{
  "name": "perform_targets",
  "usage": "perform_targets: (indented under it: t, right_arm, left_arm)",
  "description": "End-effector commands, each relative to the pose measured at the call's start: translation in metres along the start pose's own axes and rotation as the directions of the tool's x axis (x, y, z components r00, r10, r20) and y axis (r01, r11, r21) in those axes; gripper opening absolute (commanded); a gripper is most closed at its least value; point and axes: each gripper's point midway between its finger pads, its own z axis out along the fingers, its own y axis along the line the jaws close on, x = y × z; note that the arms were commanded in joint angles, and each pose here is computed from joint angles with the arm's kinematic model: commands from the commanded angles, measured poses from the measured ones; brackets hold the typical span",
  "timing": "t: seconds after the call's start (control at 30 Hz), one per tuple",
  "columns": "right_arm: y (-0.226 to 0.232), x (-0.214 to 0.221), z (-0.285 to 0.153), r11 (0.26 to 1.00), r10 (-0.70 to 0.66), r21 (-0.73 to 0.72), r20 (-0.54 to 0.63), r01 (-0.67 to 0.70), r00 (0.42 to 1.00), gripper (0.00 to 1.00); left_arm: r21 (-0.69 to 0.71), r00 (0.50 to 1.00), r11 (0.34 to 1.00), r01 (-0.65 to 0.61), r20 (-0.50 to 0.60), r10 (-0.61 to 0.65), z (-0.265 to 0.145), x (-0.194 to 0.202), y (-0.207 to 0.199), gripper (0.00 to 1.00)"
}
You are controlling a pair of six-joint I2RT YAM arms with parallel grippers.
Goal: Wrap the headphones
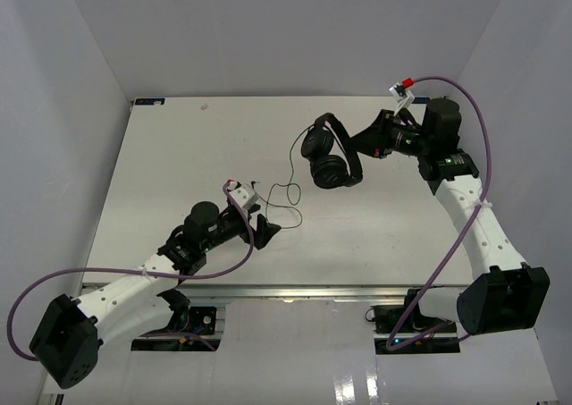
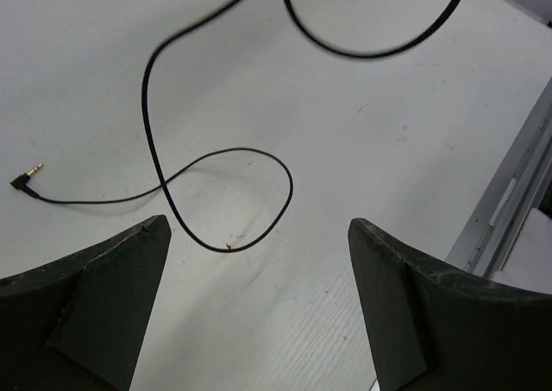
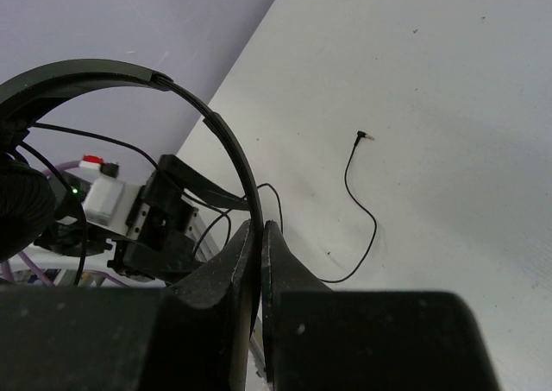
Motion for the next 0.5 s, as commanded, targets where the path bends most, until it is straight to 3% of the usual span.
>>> perform_targets:
  t: [0.0,0.2,0.3,0.47]
  right_arm:
    - [0.031,-0.022,-0.009,0.997,-0.013,-0.076,0.029,0.015,0.999,0.08]
    - [0.039,-0.028,-0.015,0.996,-0.012,-0.088,0.044,0.016,0.999,0.08]
    - [0.042,-0.029,-0.019,0.996,-0.009,-0.092,0.049,0.013,0.999,0.08]
    - [0.043,-0.03,-0.02,0.995,-0.001,-0.101,0.05,0.006,0.999,0.08]
  left_arm:
    - [-0.041,0.983,0.989,-0.144,0.11,0.148,0.012,-0.015,0.013,0.95]
    - [-0.055,0.986,0.988,-0.147,0.076,0.151,0.046,-0.002,0.033,0.9]
    - [-0.06,0.99,0.992,-0.115,0.07,0.119,0.059,0.003,0.041,0.82]
    - [0.01,0.995,0.999,-0.052,0.08,0.051,0.073,0.001,0.031,0.38]
